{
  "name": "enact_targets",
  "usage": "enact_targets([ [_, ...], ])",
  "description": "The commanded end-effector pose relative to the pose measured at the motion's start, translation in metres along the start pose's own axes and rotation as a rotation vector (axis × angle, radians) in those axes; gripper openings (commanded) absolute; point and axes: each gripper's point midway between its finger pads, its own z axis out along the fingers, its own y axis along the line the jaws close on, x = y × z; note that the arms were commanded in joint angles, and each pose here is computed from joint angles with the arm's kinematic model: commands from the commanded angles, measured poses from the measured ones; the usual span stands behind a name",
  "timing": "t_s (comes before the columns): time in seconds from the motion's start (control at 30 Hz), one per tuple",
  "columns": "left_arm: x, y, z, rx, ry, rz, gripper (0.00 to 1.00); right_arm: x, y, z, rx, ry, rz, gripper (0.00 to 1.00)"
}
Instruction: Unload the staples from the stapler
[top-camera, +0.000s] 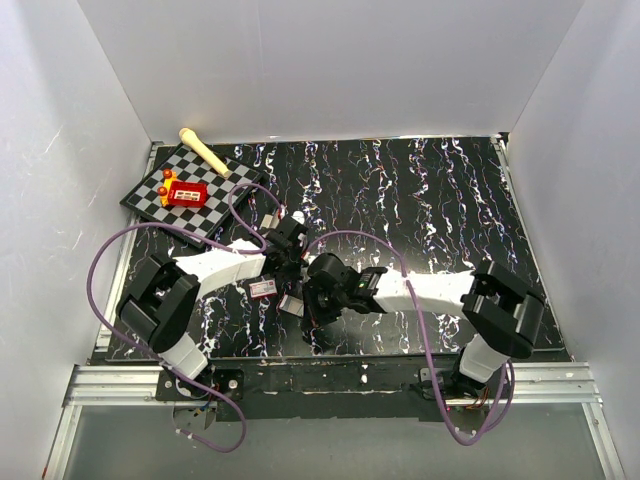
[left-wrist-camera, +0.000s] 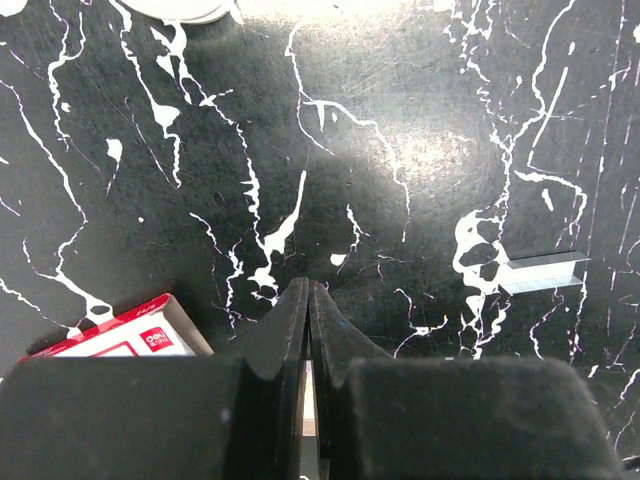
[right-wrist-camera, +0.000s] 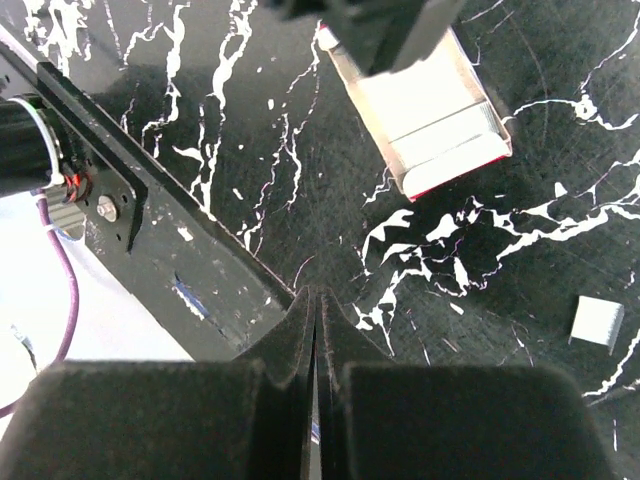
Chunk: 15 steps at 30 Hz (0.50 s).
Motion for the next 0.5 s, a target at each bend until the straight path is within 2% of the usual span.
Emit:
enact_targets([
  [0.0,-0.001,0.005,0.005,-0.027,-0.014,-0.011,0.00,-0.013,0.011,0.007,-0.057,-0.009,0.044,0.01],
  [0.47,0.020,0.015,0.012,-0.058,0.043,-0.019,0.00,-0.008,-0.005,0.026,-0.053,0.069,0.145,0.01],
])
